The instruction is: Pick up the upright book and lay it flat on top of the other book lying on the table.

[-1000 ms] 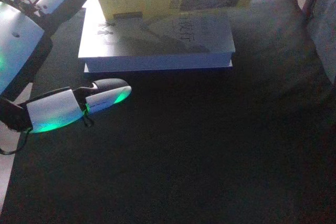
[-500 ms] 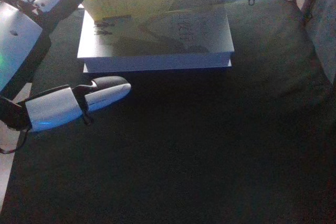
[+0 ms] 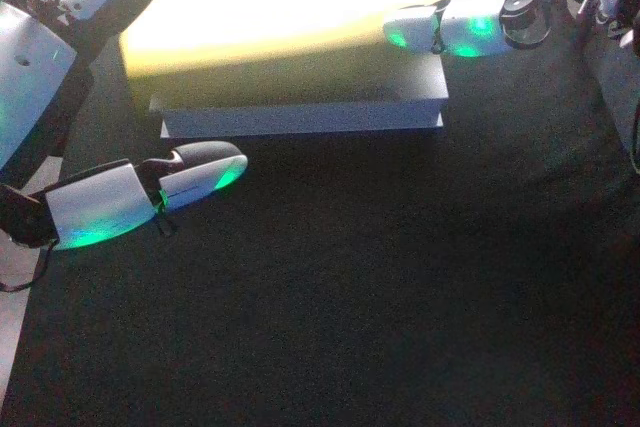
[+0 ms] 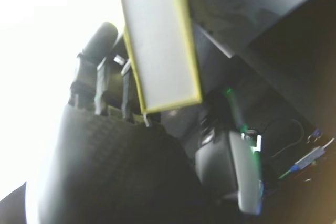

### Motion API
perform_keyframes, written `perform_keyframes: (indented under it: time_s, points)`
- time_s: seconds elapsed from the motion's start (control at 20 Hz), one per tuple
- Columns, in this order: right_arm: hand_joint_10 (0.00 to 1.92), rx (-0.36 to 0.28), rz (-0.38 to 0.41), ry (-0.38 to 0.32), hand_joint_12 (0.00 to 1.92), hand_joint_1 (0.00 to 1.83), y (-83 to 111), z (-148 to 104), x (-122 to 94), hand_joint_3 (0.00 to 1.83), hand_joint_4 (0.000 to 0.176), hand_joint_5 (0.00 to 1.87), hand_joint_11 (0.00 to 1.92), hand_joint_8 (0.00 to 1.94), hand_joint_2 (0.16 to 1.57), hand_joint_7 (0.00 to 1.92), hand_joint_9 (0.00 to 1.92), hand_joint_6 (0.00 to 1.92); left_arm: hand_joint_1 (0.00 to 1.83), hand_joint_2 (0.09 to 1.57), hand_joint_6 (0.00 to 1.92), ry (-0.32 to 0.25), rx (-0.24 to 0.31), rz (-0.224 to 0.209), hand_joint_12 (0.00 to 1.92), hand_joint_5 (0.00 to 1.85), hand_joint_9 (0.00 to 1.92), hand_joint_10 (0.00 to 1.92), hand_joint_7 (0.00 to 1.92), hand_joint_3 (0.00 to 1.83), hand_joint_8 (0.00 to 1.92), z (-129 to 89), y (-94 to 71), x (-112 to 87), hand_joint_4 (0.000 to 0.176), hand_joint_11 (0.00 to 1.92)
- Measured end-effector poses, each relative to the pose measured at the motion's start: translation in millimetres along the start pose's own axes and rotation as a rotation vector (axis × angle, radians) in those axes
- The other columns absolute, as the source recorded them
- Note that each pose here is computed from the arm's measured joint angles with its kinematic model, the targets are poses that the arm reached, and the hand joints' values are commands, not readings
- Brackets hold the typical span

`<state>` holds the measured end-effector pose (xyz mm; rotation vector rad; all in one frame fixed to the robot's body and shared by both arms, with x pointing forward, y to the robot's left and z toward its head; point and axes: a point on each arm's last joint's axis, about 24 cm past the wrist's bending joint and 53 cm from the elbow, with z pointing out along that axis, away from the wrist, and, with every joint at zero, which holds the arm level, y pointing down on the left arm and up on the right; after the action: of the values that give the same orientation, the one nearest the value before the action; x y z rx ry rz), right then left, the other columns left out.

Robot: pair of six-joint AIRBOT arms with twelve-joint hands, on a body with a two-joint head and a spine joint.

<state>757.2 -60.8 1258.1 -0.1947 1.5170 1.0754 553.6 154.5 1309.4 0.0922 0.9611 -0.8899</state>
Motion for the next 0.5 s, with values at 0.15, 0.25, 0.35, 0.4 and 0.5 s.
perform_keyframes:
  time_s: [0.15,0.25,0.35,0.4,0.5]
  points:
    - [0.39,-0.008,0.029,0.013,1.62,0.11,0.7,-3.5,0.7,0.00,0.000,0.00,0.00,0.00,1.33,0.01,0.00,0.01,0.67,1.01,0.00,-0.003,-0.005,0.000,0.00,0.00,0.00,0.00,0.00,0.00,0.00,-0.3,1.0,-1.2,0.170,0.00]
    - [0.14,-0.014,0.050,0.015,1.40,0.07,2.9,-8.3,-1.2,0.00,0.013,0.00,0.00,0.00,1.28,0.00,0.00,0.00,0.68,1.00,0.00,-0.003,-0.007,0.001,0.00,0.00,0.00,0.00,0.00,0.00,0.00,-0.4,1.6,-1.2,0.166,0.00]
    - [0.12,-0.033,0.050,0.014,1.28,0.01,11.4,-19.7,-5.4,0.00,0.000,0.00,0.00,0.00,1.26,0.00,0.00,0.00,0.68,1.00,0.00,-0.001,-0.010,0.005,0.00,0.00,0.00,0.00,0.00,0.00,0.00,-1.0,3.0,-1.8,0.159,0.00]
    - [0.12,-0.048,0.047,0.009,1.26,0.00,16.2,-24.2,-9.0,0.00,0.004,0.00,0.00,0.00,1.24,0.00,0.00,0.00,0.67,1.01,0.00,0.001,-0.018,0.007,0.00,0.00,0.00,0.00,0.00,0.00,0.00,-2.0,5.0,-2.2,0.157,0.00]
    - [0.01,-0.068,0.045,-0.003,1.17,0.00,23.8,-31.5,-17.1,0.00,0.010,0.00,0.00,0.00,1.25,0.00,0.00,0.00,0.69,1.02,0.00,0.005,-0.033,0.010,0.00,0.00,0.00,0.00,0.00,0.01,0.00,-3.0,9.0,-2.3,0.151,0.00]
